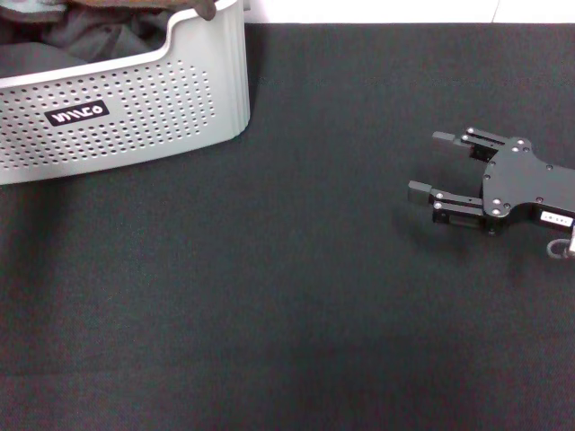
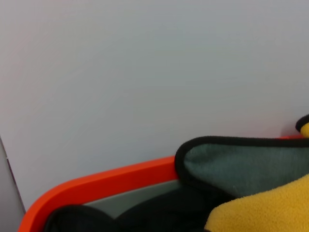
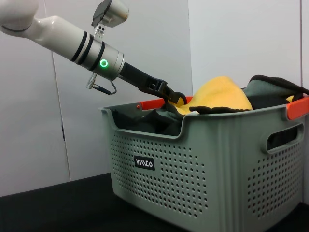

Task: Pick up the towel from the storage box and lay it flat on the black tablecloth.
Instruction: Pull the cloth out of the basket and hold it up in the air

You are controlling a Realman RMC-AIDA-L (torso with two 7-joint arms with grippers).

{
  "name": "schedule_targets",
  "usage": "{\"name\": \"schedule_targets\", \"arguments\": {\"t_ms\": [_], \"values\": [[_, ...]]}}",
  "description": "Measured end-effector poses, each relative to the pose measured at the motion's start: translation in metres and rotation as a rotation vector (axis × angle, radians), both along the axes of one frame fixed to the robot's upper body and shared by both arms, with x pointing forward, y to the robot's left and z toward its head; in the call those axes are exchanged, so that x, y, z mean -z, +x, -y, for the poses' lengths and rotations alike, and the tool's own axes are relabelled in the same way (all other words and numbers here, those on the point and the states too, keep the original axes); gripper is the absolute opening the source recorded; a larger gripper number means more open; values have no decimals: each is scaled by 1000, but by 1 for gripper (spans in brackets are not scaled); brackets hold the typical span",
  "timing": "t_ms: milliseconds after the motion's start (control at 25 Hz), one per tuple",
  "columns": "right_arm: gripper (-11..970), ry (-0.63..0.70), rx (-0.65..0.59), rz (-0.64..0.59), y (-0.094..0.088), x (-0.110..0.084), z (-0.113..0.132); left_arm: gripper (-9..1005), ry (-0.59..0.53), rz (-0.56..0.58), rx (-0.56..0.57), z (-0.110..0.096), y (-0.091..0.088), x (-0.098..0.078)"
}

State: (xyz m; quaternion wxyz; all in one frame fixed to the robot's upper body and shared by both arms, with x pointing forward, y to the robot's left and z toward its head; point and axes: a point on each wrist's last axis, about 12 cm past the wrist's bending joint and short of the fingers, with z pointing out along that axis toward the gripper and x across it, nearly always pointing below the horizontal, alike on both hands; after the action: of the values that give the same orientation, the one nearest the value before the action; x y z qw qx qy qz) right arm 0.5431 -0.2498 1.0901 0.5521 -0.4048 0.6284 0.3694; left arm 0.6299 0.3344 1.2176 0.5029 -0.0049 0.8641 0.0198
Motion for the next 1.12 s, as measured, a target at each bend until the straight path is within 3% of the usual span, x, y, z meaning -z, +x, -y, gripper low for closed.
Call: {"name": "schedule_targets", "arguments": {"t_ms": [80,240,520,920,1120], "values": [[755,1,0,0,0,0,0,148,-1,17,-1,0,0,-2],[755,6,-3,1,0,0,-1,79,-50,85,36,4,-3,-6],[755,15,5,-1,-2,0,1,41,-210,216,285,18,-23,-13],[754,16,14,15,-2,0,3,42,-483,390,870,45,-81,-33],[754,16,16,22,-2,-1,4,41,-609,414,1172,55,-103,-43]]}}
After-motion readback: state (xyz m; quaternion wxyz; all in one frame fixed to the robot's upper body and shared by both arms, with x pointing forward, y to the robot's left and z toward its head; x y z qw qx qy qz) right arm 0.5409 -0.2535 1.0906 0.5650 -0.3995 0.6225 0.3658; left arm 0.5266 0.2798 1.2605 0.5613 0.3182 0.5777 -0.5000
